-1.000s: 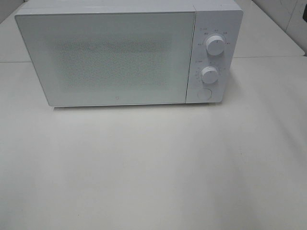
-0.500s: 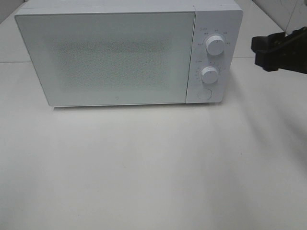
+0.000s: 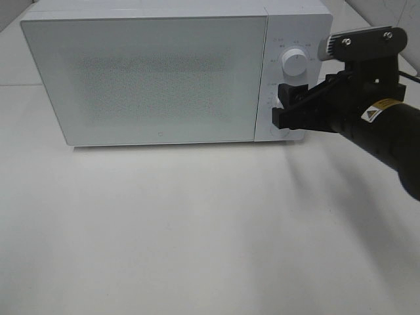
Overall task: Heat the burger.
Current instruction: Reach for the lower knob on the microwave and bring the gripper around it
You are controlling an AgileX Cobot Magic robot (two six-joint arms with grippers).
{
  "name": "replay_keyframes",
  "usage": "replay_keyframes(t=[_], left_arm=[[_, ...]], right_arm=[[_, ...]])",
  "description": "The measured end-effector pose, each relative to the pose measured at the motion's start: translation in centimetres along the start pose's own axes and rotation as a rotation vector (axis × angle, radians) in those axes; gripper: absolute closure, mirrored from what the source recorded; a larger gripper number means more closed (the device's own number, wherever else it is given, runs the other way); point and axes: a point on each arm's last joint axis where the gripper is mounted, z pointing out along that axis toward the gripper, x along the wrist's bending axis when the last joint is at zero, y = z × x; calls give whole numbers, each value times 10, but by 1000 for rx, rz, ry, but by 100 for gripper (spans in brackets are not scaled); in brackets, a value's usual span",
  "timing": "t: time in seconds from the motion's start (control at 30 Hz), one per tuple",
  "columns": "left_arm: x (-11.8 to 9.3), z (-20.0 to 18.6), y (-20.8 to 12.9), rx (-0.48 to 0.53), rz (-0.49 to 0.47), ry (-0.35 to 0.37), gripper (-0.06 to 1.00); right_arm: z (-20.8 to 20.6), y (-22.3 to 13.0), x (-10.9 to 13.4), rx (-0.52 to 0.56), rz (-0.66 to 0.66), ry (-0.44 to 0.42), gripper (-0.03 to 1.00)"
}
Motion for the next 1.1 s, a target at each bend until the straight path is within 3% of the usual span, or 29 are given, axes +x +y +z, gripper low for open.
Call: replay_keyframes(t=[0.53,1.1], left_arm=[[0,0,0,0,0,0,94],[0,0,0,0,0,0,94]], right_arm=[[26,-44,0,-27,-4,-90,31],[59,-44,9,-53,-33,-98,31]])
